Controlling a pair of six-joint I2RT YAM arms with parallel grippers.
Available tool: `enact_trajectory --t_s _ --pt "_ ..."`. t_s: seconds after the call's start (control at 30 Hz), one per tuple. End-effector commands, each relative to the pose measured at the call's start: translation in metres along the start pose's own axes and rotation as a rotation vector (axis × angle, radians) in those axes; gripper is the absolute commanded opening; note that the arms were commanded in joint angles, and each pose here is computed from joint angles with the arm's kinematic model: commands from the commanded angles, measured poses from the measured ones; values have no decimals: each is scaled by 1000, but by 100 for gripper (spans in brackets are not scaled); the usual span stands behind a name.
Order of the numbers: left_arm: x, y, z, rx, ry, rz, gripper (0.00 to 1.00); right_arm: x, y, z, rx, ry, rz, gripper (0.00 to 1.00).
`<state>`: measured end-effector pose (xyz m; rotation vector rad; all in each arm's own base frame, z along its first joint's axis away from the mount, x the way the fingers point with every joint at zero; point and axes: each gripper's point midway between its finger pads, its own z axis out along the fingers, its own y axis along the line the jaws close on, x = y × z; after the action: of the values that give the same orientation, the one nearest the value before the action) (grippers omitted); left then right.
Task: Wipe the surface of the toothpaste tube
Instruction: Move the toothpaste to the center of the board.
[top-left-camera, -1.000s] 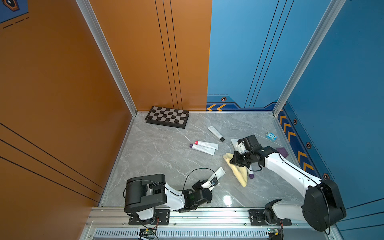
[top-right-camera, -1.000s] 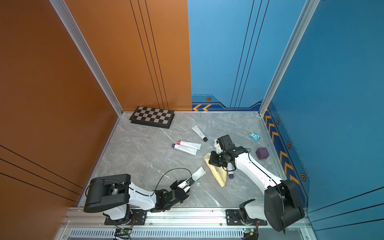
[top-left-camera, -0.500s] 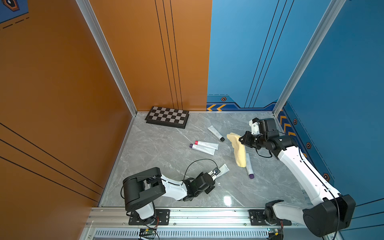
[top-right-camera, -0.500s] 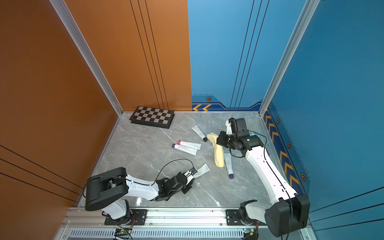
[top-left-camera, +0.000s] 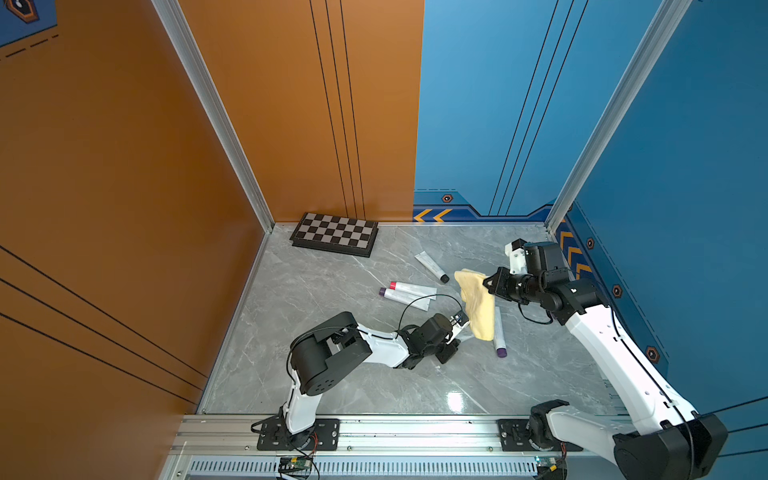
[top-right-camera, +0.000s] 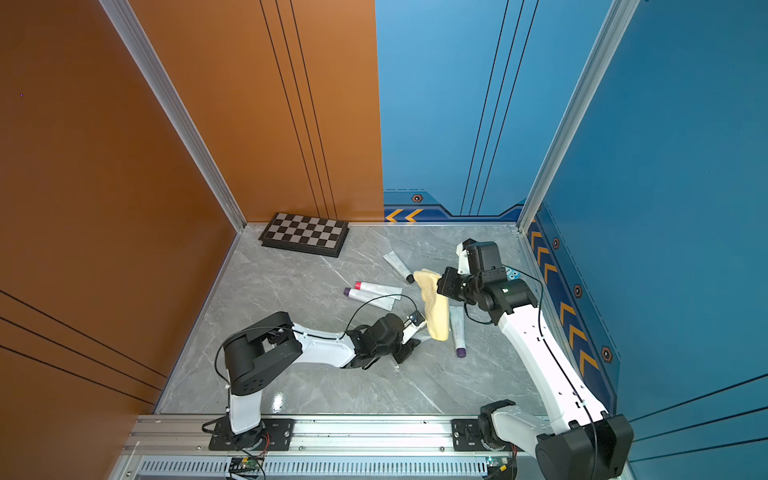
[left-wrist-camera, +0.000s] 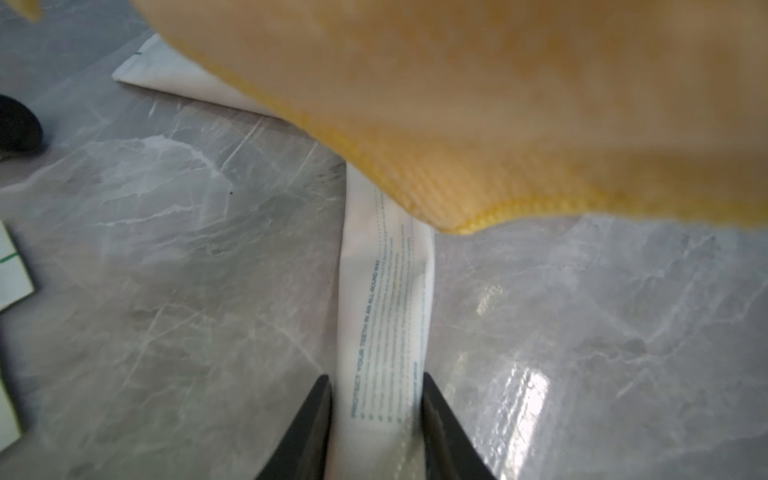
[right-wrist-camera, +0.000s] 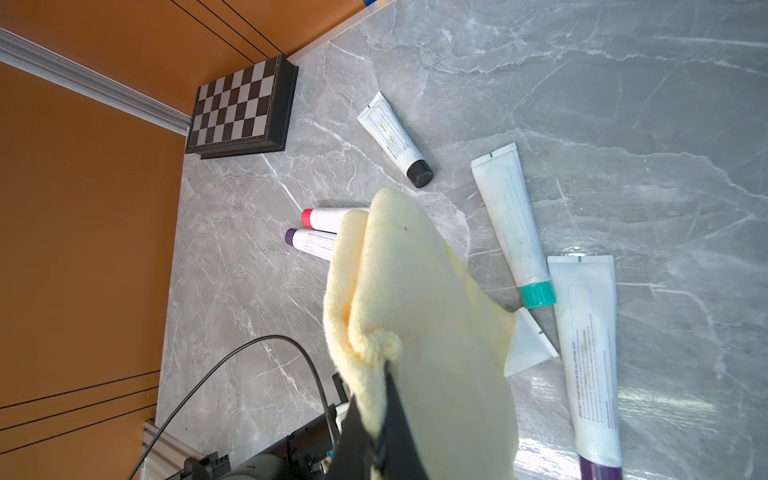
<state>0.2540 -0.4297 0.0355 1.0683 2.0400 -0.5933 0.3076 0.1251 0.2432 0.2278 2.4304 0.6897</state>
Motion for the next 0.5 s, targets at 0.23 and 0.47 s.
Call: enact_trajectory --t_s 0.23,0.47 --pt "-50 34 -63 8 -111 -163 85 -2 -2 -14 11 -31 -21 0" --pt "-40 138 -114 -214 -99 -368 92 0 1 -13 -5 -18 -22 0"
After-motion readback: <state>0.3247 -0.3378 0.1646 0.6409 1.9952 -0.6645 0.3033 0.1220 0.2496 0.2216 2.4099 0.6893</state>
